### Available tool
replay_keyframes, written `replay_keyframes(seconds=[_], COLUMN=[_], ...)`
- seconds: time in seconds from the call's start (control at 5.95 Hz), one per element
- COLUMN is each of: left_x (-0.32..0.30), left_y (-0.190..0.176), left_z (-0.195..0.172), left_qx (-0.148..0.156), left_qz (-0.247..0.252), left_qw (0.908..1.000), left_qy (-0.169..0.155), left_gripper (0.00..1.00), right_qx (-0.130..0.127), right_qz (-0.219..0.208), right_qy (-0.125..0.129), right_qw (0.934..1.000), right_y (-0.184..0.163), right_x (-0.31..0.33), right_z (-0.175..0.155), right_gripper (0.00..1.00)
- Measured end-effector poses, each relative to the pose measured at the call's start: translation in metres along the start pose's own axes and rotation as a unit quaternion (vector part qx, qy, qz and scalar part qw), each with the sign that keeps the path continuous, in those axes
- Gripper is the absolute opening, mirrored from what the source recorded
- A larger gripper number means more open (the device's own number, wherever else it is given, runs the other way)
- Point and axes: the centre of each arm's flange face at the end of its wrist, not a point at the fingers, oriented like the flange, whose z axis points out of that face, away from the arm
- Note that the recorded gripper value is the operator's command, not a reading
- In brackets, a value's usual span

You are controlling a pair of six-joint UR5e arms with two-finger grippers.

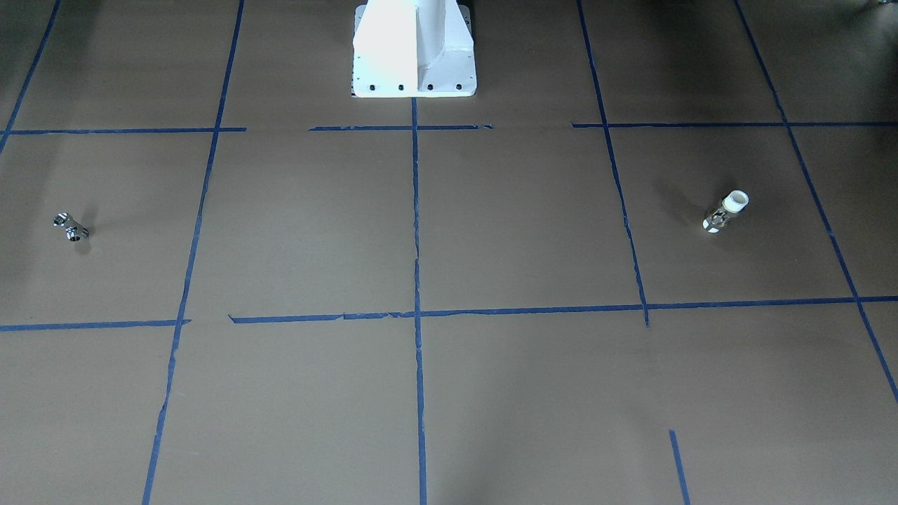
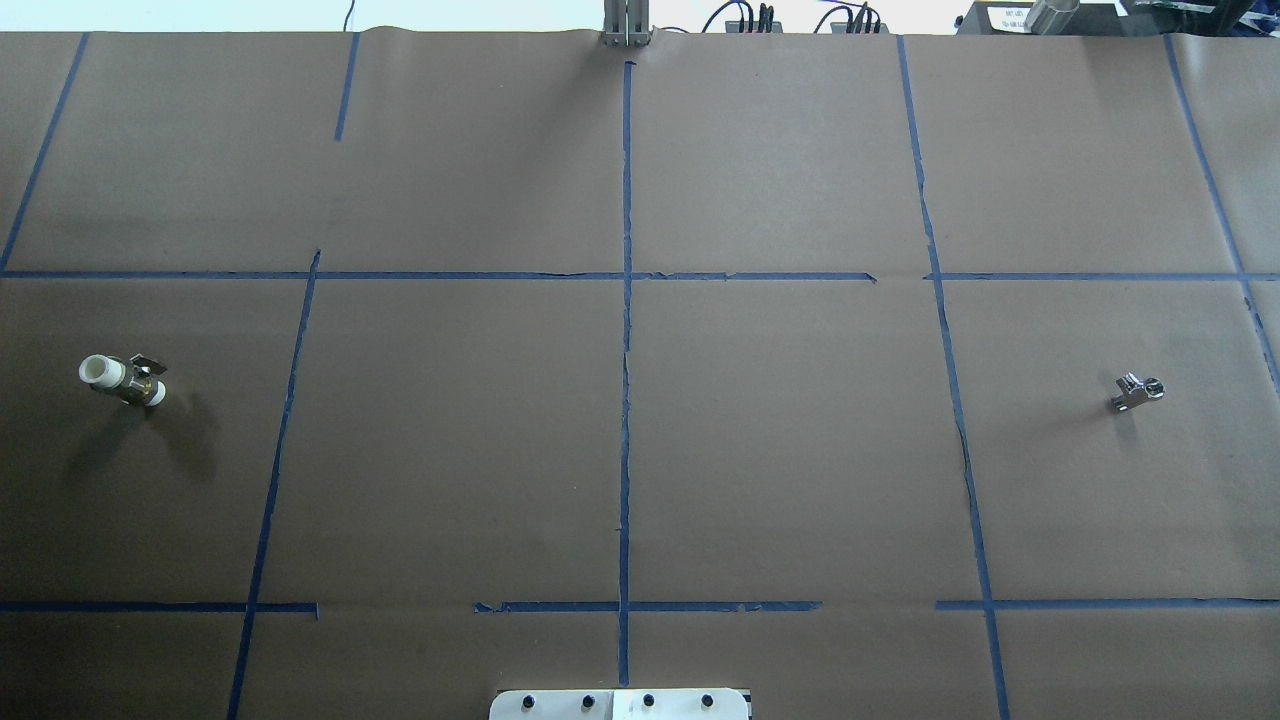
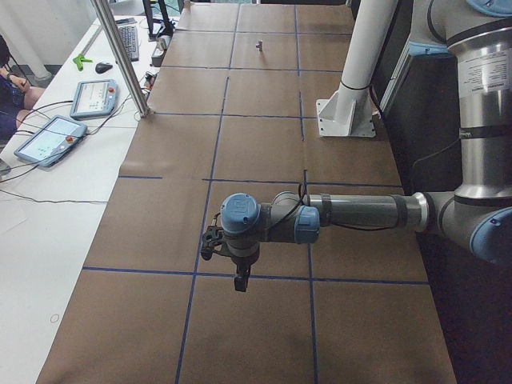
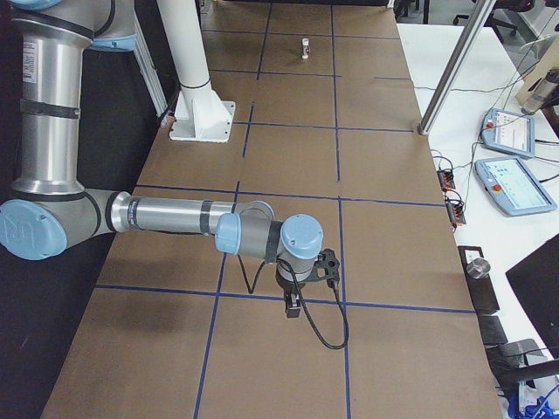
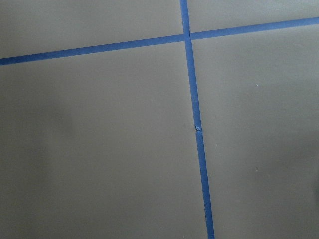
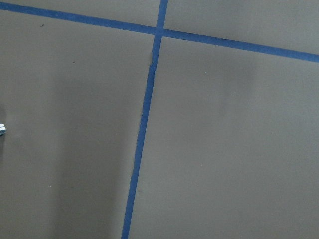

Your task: Assemble PPR valve and pipe with both arms

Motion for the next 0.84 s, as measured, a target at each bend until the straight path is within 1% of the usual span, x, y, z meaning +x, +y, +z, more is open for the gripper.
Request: replay_keyframes(seconds=[0.34,0.5,0.84], left_x=[0.002,0.008,0.034], left_y=[0.002,-0.007,-0.062], left_z=[-0.001,-0.007,-0.034], left_qx=[0.003,0.011,0.051], left_qz=[0.005,0.013,0.056], left_qw=[1.0,0.9999,0.9971], left_qy=[-0.001,-0.001,-0.004], left_gripper=[1.0,1.0,1.0], right_qx=[0.0,0.001,0.001], right_qz=[-0.002,-0.003,-0.005], right_qy=[-0.001,-0.003,-0.006], right_qw=[1.0,1.0,1.0], right_y=[-0.001,-0.002,-0.003], right_x=[-0.002,-0.003,-0.005], right_z=[0.0,0.0,0.001], right_gripper=[1.0,1.0,1.0])
